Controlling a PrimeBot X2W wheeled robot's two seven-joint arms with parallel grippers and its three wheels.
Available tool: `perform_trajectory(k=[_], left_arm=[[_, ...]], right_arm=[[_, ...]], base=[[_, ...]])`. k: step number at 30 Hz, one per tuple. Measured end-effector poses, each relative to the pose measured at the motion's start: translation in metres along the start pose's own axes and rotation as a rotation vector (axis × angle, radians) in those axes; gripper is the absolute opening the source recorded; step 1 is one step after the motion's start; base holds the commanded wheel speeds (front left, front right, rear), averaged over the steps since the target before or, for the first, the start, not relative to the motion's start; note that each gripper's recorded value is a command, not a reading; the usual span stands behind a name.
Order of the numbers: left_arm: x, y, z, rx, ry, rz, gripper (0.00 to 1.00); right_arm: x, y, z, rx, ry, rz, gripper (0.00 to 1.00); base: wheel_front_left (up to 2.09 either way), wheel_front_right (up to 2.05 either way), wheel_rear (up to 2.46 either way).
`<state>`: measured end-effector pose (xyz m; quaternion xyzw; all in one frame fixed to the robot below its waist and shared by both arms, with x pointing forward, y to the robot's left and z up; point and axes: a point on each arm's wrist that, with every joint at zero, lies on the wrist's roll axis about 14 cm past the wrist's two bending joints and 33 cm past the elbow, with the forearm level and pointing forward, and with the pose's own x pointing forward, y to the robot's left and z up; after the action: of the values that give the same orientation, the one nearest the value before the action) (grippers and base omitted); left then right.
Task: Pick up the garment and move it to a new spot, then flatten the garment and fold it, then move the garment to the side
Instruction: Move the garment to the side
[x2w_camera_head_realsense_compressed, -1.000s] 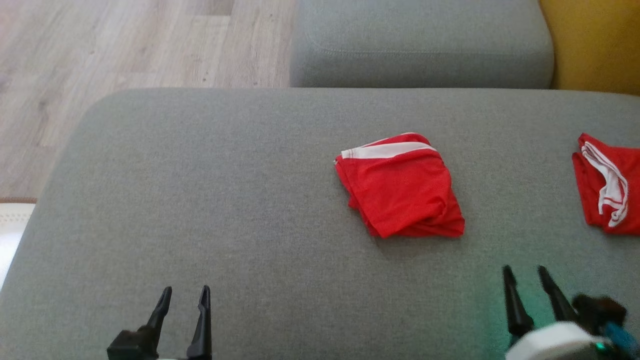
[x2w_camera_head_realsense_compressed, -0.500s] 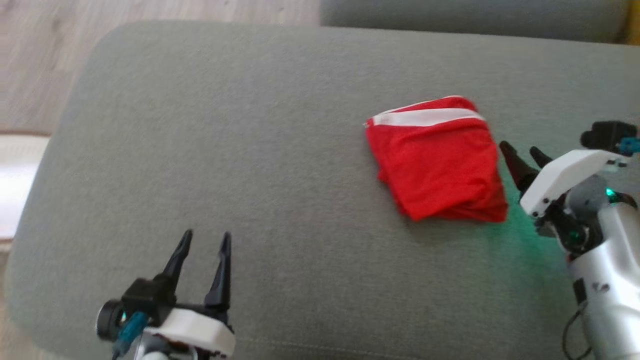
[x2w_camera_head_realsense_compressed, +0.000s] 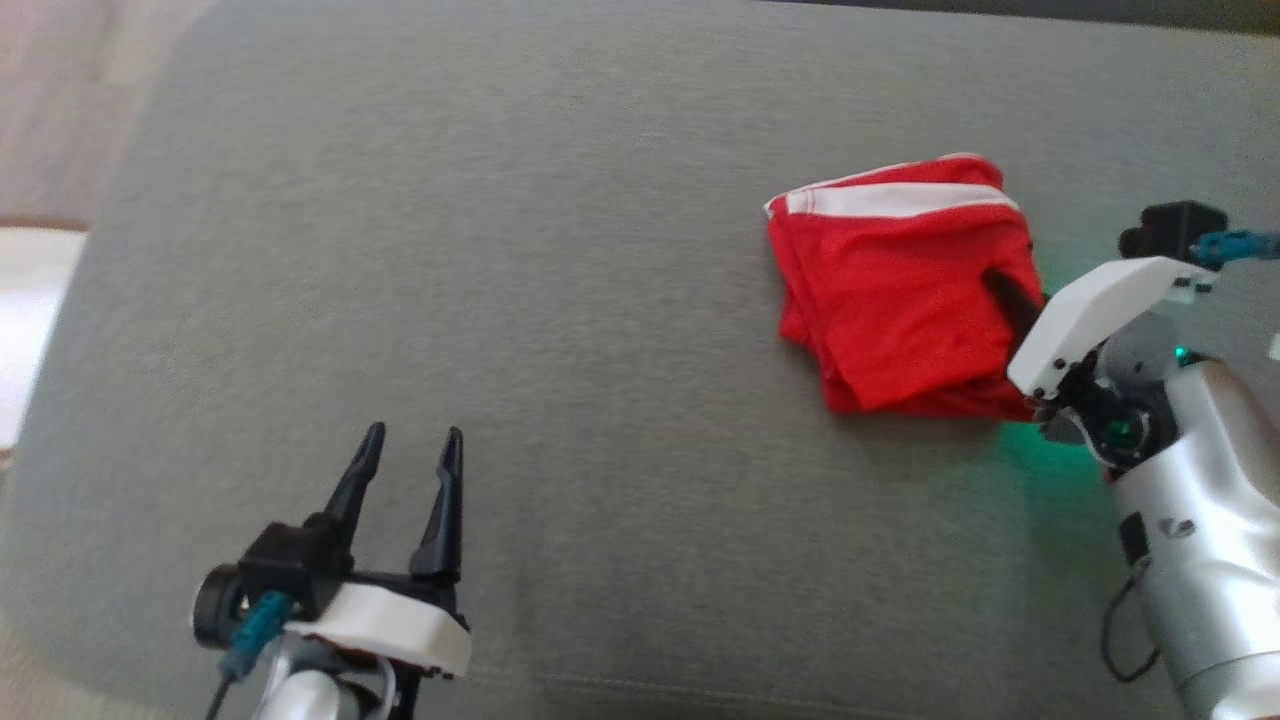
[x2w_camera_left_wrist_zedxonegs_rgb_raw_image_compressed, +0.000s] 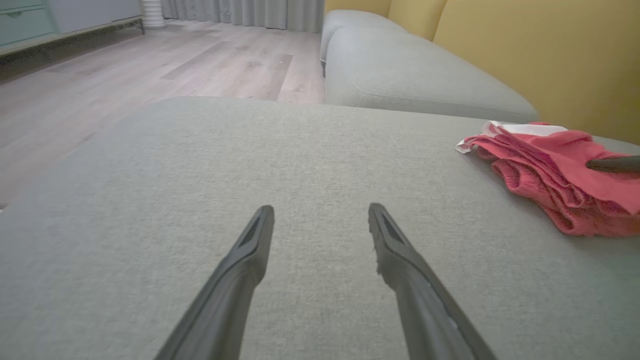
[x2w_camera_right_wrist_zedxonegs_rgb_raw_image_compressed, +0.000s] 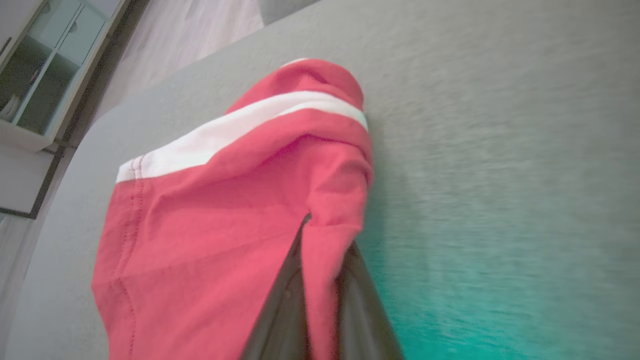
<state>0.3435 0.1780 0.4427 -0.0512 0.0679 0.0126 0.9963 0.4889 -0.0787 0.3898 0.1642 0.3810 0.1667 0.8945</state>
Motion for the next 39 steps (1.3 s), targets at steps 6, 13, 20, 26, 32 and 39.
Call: perform_trajectory(k=[6, 13, 20, 26, 32, 39], left_arm=[[0.021, -0.028, -0.003, 0.003, 0.005, -0.097, 1.0], [0.049, -0.071, -0.015, 0.013, 0.028, -0.252, 1.0], [0.061, -0.081, -0.039, 0.012, 0.09, -0.292, 1.0], [0.061, -0.063, -0.033, 0.021, 0.075, -0.236, 1.0], [0.054, -0.055, -0.015, 0.005, 0.028, -0.193, 1.0], [0.03, -0.038, -0.001, -0.016, -0.004, -0.113, 1.0]], right_arm=[[-0.051, -0.084, 0.03, -0.012, -0.112, -0.181, 0.0], [-0.134, -0.195, 0.098, -0.13, -0.299, -0.504, 0.0], [-0.144, -0.247, 0.099, -0.188, -0.213, -0.689, 0.48], [-0.174, -0.275, 0.108, -0.346, -0.171, -0.857, 1.0], [-0.194, -0.228, 0.164, -0.479, -0.48, -0.817, 1.0], [-0.184, -0.155, 0.121, -0.504, -0.642, -0.633, 1.0]], base=[[0.0, 0.0, 0.0], [0.0, 0.0, 0.0], [0.0, 0.0, 0.0], [0.0, 0.0, 0.0], [0.0, 0.0, 0.0], [0.0, 0.0, 0.0]])
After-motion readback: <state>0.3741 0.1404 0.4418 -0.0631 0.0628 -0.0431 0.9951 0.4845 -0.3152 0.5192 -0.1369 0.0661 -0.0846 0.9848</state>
